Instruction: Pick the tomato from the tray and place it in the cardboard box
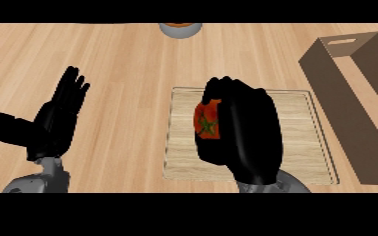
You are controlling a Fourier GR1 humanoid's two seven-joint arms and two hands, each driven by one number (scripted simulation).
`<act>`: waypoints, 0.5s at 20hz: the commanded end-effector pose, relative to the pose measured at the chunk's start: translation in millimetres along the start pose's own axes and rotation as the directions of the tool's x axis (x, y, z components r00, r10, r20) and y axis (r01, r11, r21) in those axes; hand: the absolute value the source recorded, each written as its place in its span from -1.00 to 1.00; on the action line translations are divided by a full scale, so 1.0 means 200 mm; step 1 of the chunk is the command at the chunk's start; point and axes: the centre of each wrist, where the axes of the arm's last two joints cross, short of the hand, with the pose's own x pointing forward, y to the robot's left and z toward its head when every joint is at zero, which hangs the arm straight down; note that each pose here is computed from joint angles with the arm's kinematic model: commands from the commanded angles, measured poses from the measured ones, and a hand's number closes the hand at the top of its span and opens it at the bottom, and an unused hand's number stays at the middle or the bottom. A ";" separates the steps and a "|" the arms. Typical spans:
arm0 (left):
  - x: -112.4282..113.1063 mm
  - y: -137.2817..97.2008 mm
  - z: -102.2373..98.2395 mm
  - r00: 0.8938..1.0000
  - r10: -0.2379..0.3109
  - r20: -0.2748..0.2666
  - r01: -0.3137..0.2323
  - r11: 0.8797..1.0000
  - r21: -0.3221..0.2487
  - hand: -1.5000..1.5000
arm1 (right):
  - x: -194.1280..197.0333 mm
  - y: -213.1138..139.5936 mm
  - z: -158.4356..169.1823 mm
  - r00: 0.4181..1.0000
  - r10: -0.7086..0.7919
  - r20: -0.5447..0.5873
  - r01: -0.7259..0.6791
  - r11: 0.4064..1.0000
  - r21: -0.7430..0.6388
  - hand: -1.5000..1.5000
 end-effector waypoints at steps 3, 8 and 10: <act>0.02 -0.07 0.01 1.000 0.009 0.016 -0.009 1.000 0.008 0.00 | -0.10 -0.24 -0.02 0.988 -0.034 -0.149 0.003 0.979 -0.202 1.00; -0.04 -0.14 -0.02 1.000 -0.003 0.012 0.003 1.000 0.004 0.00 | -0.28 -0.31 -0.14 0.969 -0.053 -0.242 -0.002 0.975 -0.222 1.00; 0.10 -0.04 -0.04 1.000 0.020 0.004 -0.020 1.000 0.006 0.00 | -0.37 -0.44 -0.19 0.961 -0.041 -0.272 -0.015 0.980 -0.200 1.00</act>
